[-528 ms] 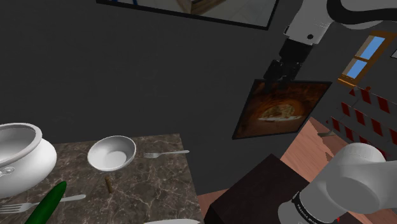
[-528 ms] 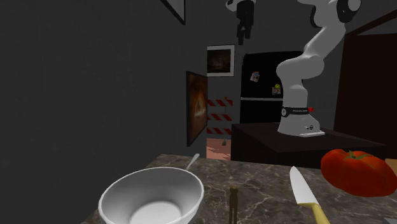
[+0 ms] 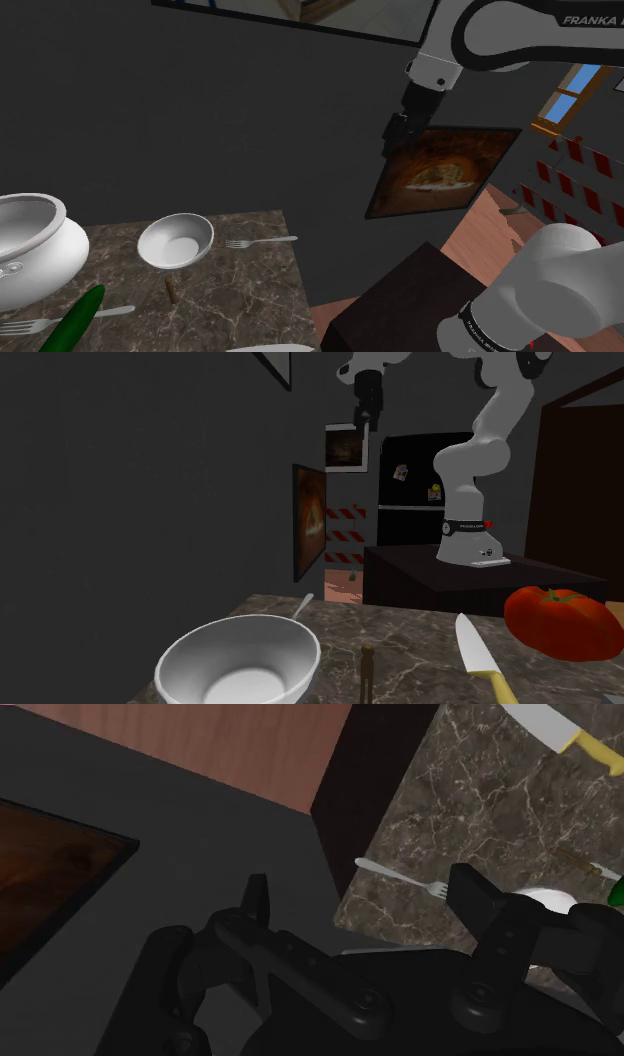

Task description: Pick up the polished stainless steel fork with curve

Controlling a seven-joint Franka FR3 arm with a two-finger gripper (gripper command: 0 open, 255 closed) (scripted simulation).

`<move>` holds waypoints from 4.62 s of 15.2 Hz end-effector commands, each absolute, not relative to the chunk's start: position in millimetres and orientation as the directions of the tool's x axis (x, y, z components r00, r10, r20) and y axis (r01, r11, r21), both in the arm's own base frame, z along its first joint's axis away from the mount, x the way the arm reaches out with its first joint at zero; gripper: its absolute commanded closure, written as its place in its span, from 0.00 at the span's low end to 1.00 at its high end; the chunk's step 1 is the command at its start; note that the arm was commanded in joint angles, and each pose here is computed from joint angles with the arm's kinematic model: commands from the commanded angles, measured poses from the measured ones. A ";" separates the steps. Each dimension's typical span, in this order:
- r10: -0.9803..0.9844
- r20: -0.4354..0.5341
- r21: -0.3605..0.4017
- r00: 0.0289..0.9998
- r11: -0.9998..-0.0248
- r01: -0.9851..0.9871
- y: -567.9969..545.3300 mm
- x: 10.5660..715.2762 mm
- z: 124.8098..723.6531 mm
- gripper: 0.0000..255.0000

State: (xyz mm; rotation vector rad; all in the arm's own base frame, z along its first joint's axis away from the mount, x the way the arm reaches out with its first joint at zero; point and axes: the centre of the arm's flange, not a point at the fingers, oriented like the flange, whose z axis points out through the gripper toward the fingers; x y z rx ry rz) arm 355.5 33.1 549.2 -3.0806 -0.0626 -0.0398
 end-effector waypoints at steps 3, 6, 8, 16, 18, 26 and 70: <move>0.133 0.033 -0.057 0.991 -0.989 0.135 51.6 386.0 507.8 0.00; 0.202 0.036 -0.054 0.979 -0.978 0.204 65.2 410.3 479.5 0.00; 0.247 0.037 -0.053 0.968 -0.967 0.249 75.1 426.0 460.7 0.00; 0.422 0.043 -0.045 0.906 -0.905 0.424 121.6 484.2 385.4 0.00; 0.463 0.044 -0.043 0.885 -0.884 0.465 134.8 497.4 366.7 0.00; 0.619 0.048 -0.034 0.784 -0.783 0.621 193.0 544.2 291.6 0.00; 0.811 0.051 -0.020 0.583 -0.583 0.812 293.3 593.5 202.3 1.00</move>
